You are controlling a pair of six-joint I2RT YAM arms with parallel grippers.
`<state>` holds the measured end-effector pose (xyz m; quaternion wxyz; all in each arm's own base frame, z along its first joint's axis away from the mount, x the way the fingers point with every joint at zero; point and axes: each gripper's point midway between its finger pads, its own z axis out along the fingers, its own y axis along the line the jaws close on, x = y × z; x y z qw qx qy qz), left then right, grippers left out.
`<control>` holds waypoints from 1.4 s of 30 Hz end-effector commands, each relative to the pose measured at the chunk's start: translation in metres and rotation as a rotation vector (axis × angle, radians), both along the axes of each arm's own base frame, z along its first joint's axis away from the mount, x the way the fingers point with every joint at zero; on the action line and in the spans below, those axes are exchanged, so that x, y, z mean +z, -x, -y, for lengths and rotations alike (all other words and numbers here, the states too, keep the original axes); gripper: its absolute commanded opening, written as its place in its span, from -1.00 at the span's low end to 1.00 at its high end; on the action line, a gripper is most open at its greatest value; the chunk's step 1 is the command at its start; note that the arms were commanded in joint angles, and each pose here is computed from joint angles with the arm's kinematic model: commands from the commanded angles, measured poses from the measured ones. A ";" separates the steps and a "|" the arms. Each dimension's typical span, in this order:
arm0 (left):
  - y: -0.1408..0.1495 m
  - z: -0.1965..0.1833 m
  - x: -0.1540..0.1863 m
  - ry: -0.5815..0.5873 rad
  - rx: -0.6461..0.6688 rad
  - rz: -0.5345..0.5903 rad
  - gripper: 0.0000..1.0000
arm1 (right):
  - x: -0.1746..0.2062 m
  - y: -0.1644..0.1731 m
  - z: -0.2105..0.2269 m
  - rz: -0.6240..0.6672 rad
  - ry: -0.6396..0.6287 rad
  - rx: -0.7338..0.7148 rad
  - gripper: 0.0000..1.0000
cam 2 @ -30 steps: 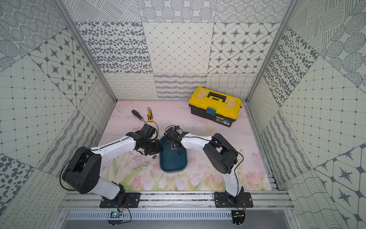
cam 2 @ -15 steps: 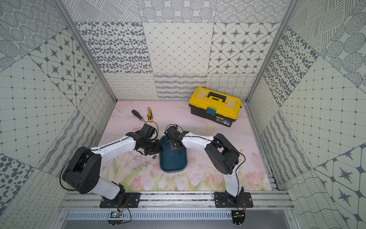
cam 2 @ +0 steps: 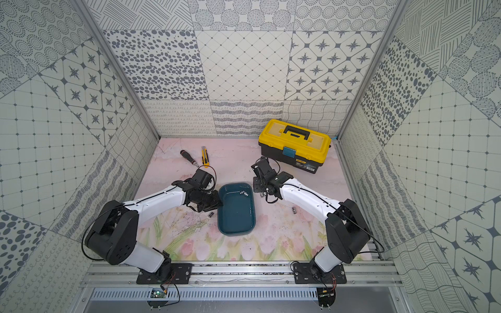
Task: Take out the socket from the storage box
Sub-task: Place the socket head at the center of the board.
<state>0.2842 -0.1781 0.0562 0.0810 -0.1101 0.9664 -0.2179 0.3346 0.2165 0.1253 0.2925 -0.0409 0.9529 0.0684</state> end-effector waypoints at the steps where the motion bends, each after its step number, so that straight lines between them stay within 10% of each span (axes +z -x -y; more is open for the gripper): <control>1: -0.003 -0.003 0.001 -0.021 -0.007 0.012 -0.33 | -0.030 0.014 0.012 -0.106 0.020 -0.018 -0.82; 17: -0.006 -0.004 0.003 -0.030 -0.006 0.019 -0.26 | -0.100 0.026 0.023 -0.336 0.080 -0.053 -0.76; 42: -0.015 -0.023 0.038 -0.125 0.014 0.124 -0.10 | -0.064 0.024 0.029 -0.247 0.067 -0.038 -0.16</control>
